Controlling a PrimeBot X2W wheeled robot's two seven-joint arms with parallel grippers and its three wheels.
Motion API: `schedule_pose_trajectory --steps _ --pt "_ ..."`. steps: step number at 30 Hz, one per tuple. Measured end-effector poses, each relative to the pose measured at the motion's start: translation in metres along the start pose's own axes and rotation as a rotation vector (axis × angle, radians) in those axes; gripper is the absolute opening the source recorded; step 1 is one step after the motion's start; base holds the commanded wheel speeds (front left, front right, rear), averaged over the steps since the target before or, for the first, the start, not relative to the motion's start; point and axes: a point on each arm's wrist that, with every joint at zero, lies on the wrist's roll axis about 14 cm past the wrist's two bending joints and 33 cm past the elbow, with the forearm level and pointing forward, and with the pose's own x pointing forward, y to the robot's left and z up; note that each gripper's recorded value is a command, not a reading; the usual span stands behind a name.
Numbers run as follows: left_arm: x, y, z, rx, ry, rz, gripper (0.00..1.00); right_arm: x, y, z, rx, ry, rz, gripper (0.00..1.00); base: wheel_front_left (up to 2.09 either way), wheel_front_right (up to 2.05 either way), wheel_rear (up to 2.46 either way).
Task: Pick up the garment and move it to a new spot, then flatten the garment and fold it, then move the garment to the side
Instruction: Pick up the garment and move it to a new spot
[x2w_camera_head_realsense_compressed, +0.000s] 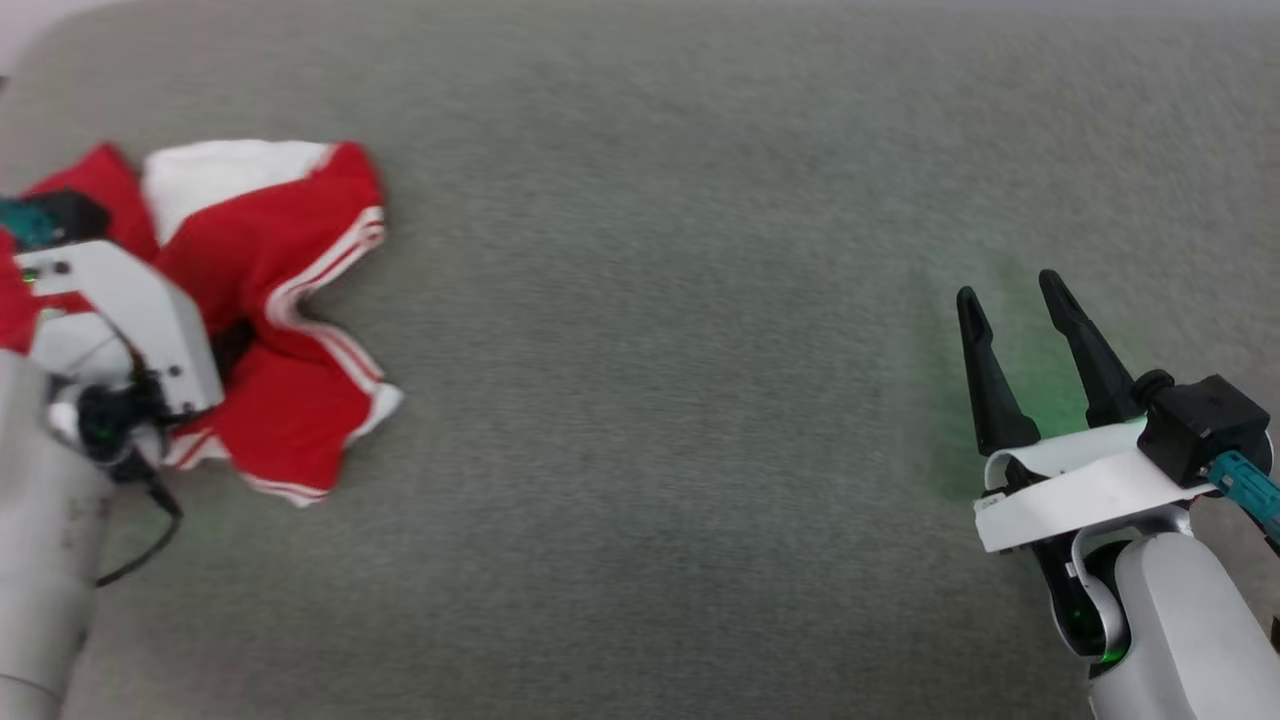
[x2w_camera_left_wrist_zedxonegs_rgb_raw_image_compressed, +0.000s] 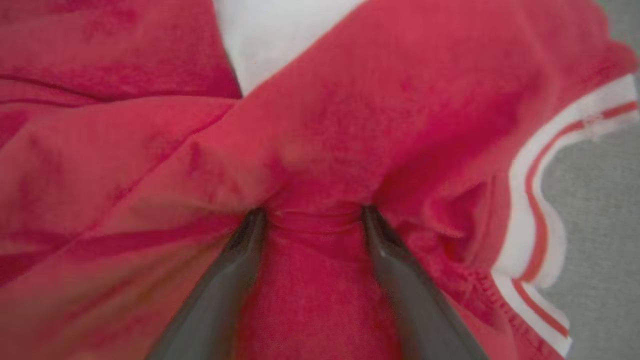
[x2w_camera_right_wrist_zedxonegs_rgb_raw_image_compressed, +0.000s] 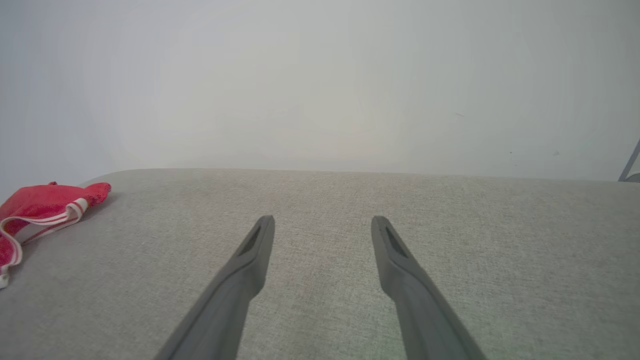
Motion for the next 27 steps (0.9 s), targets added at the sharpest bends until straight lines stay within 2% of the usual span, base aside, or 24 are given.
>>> schedule_pose_trajectory --steps 5,6,7,9,18,22,27 --pt "0.026 -0.005 -0.011 -0.025 0.103 -0.018 1.0 -0.003 -0.018 -0.009 -0.01 0.02 -0.039 1.0 0.0 0.0 0.0" --pt "0.03 -0.006 -0.012 -0.021 0.111 -0.019 0.87 -0.004 -0.022 -0.011 -0.013 0.023 -0.046 1.0 0.0 0.0 0.0" --pt "0.035 -0.008 -0.013 -0.019 0.116 -0.023 0.62 -0.005 -0.025 -0.013 -0.018 0.03 -0.053 1.0 0.0 0.0 0.0" --pt "0.042 -0.012 -0.012 -0.017 0.112 -0.03 0.0 -0.007 -0.03 -0.018 -0.025 0.043 -0.064 1.0 0.0 0.0 0.0" --pt "0.032 -0.022 0.012 0.08 -0.088 -0.041 0.0 -0.013 -0.026 -0.004 -0.029 0.02 -0.065 1.0 0.0 0.0 0.0" --pt "0.009 -0.056 0.037 0.141 -0.217 -0.132 0.0 -0.02 -0.021 0.009 -0.018 -0.006 -0.068 1.0 0.0 0.0 0.0" --pt "-0.033 -0.088 0.077 0.273 -0.381 -0.212 0.0 -0.03 -0.018 0.027 0.002 -0.048 -0.088 1.0 0.0 0.0 0.0"
